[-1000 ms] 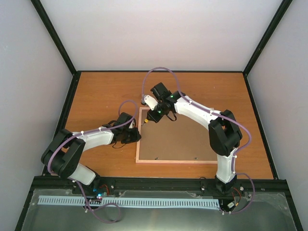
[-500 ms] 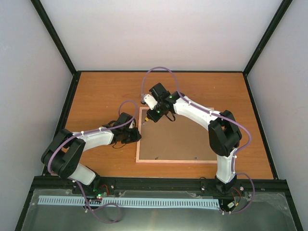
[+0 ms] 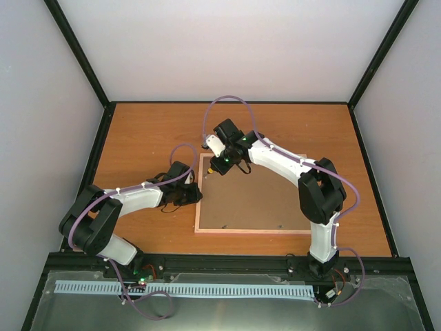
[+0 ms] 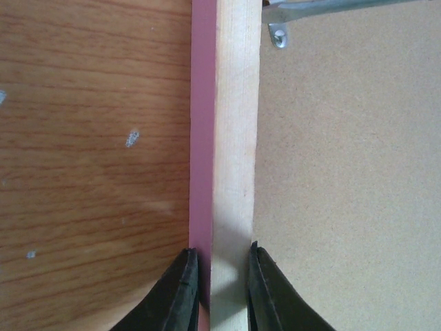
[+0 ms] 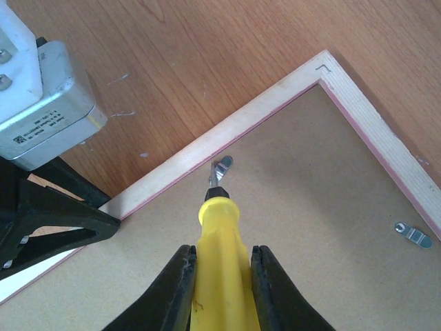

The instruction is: Take the photo out of the frame

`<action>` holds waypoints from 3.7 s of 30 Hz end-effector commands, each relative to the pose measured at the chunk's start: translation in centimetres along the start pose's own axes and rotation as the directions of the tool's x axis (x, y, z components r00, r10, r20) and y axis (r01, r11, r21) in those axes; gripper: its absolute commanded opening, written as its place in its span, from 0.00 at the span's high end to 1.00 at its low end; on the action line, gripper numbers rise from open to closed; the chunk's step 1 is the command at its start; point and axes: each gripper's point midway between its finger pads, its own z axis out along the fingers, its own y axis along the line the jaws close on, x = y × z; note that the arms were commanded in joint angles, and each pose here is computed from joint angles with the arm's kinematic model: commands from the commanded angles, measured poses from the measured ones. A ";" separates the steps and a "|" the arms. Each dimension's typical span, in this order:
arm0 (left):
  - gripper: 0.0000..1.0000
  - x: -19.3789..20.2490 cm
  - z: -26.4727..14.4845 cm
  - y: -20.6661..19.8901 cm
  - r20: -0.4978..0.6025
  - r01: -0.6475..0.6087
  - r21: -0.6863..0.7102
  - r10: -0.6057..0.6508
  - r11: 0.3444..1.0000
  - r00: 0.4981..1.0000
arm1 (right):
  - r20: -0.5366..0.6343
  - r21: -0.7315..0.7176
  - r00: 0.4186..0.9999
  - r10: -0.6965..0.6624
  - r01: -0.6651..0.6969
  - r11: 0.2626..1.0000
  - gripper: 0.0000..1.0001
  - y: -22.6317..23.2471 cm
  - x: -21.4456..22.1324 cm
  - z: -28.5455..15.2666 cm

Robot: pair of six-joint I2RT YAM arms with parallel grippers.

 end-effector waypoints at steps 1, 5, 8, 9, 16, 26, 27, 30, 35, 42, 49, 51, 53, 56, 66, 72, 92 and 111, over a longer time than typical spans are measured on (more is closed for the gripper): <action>0.98 1.2 0.8 1.6 -0.029 0.049 -0.053 -0.050 0.997 0.998 | -0.023 0.103 1.000 0.007 -0.005 0.995 0.97 -1.7 0.5 -0.6; 0.98 1.2 0.7 1.6 -0.027 0.051 -0.055 -0.053 0.997 0.998 | -0.023 0.121 1.000 0.010 -0.007 0.993 0.97 -1.9 0.7 -1.0; 0.99 1.2 0.7 1.7 -0.026 0.051 -0.059 -0.053 0.997 0.998 | -0.020 0.161 1.000 0.017 -0.013 0.987 0.97 -2.5 0.6 -1.7; 0.99 1.2 0.7 1.7 -0.025 0.052 -0.060 -0.054 0.997 0.998 | -0.012 0.164 1.000 0.016 -0.014 0.986 0.97 -2.4 0.5 -2.1; 0.98 0.7 0.4 1.6 -0.010 0.049 -0.066 -0.050 0.997 0.999 | 0.069 0.167 0.997 -0.017 0.006 0.986 0.97 -1.7 -0.7 -5.8; 0.97 -1.2 -0.5 0.6 0.027 -0.003 -0.085 0.006 0.996 1.000 | 0.131 0.249 0.991 0.002 -0.035 0.968 0.97 -5.1 2.9 -11.8; 0.97 -1.4 -0.7 0.4 0.033 -0.011 -0.085 0.013 0.996 0.999 | 0.136 0.261 0.991 0.011 -0.047 0.964 0.97 -5.7 3.6 -12.4; 0.93 -2.2 -1.0 -0.2 0.047 -0.037 -0.081 0.041 0.996 0.998 | 0.169 0.275 0.985 0.047 -0.093 0.957 0.97 -7.1 5.4 -14.6; 0.79 -4.3 -2.0 -2.2 0.082 -0.125 -0.063 0.130 0.990 0.988 | 0.201 0.297 0.978 0.053 -0.112 0.948 0.97 -8.2 8.2 -17.3; 0.43 -8.2 -6.1 -7.9 0.247 -0.380 0.037 0.360 0.924 0.899 | 0.238 0.317 0.969 0.060 -0.136 0.939 0.97 -8.1 10.7 -19.9; 0.40 -9.8 -10.5 -14.9 0.402 -0.646 0.154 0.550 0.748 0.732 | 0.225 0.276 0.974 0.040 -0.103 0.955 0.97 -7.0 11.7 -20.5; 0.40 -9.0 -12.0 -17.2 0.461 -0.743 0.175 0.613 0.647 0.642 | 0.218 0.244 0.975 0.028 -0.082 0.966 0.97 -6.3 11.6 -20.6; 0.40 -8.2 -13.6 -19.1 0.533 -0.821 0.161 0.652 0.547 0.539 | 0.222 0.200 0.975 0.016 -0.062 0.978 0.97 -5.5 11.4 -20.7; 0.40 -7.0 -15.1 -21.0 0.586 -0.883 0.162 0.676 0.441 0.446 | 0.249 0.099 0.968 -0.015 -0.010 0.995 0.97 -3.4 10.8 -20.9; 0.42 -1.9 -15.8 -25.0 0.627 -0.953 0.256 0.723 0.162 0.292 | 0.344 -0.151 0.938 -0.036 0.093 0.984 0.97 1.4 9.4 -21.7; 0.42 0.5 -15.0 -26.8 0.620 -0.941 0.334 0.736 0.064 0.270 | 0.412 -0.305 0.911 -0.014 0.153 0.940 0.96 4.5 8.9 -22.7; 0.81 2.9 -13.2 -28.1 0.579 -0.922 0.387 0.774 0.016 0.257 | 0.388 -0.302 0.922 0.010 0.116 0.946 0.96 4.0 9.7 -21.7; 0.94 0.3 -10.1 -21.9 0.415 -0.855 0.349 0.755 0.384 0.508 | 0.386 -0.154 0.922 0.015 0.048 0.987 0.47 0.6 7.9 -23.5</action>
